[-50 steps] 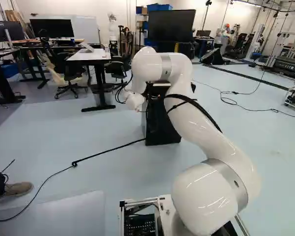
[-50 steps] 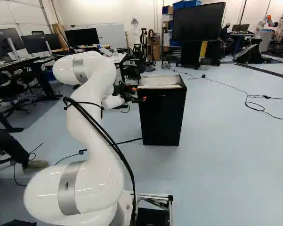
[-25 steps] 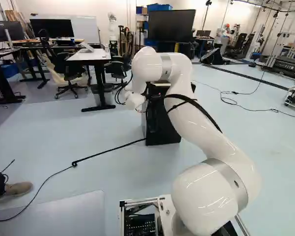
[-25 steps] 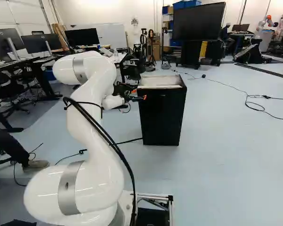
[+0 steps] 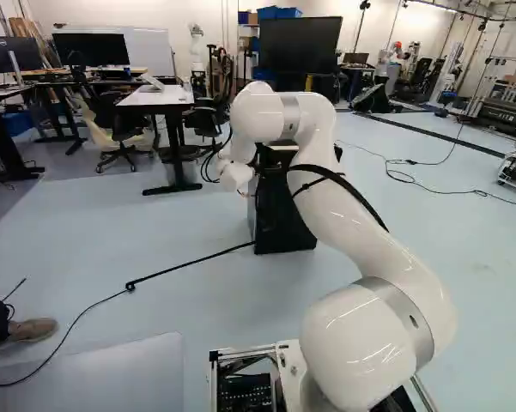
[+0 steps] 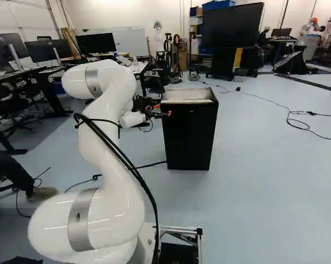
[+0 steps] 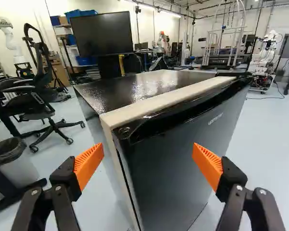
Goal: Open the fridge door
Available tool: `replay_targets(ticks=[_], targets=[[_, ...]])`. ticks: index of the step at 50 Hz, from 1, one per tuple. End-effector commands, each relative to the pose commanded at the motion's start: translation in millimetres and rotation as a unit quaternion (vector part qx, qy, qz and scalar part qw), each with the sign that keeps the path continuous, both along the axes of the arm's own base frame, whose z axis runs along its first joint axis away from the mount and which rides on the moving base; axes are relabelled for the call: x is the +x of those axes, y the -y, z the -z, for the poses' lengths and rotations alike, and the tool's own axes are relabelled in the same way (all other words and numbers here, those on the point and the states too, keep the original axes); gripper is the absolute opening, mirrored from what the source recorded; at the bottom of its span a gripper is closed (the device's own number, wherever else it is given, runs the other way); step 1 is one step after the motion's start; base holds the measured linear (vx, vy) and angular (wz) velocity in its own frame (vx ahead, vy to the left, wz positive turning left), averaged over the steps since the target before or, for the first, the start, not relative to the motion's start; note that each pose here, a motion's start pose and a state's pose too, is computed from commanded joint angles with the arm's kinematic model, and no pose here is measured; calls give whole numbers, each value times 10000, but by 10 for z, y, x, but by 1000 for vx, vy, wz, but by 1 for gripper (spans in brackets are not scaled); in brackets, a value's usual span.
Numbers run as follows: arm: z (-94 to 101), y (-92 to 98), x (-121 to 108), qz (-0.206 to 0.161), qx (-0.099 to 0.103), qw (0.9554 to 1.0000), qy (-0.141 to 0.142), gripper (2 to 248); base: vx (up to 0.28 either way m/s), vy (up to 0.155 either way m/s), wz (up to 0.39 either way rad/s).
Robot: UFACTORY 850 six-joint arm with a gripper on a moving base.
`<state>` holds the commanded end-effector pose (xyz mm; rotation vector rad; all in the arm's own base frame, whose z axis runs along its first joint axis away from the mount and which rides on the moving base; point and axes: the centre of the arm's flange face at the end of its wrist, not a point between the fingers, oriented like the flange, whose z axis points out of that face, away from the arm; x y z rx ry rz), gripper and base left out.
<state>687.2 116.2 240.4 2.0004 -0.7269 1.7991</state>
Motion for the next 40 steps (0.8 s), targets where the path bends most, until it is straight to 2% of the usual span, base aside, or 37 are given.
replay_targets(ticks=[16, 40], targets=[[-8, 68, -30, 42, -8, 10000, -29, 247, 0, 0, 0], [-58, 128, -290, 35, -58, 9997, -213, 247, 0, 0, 0]])
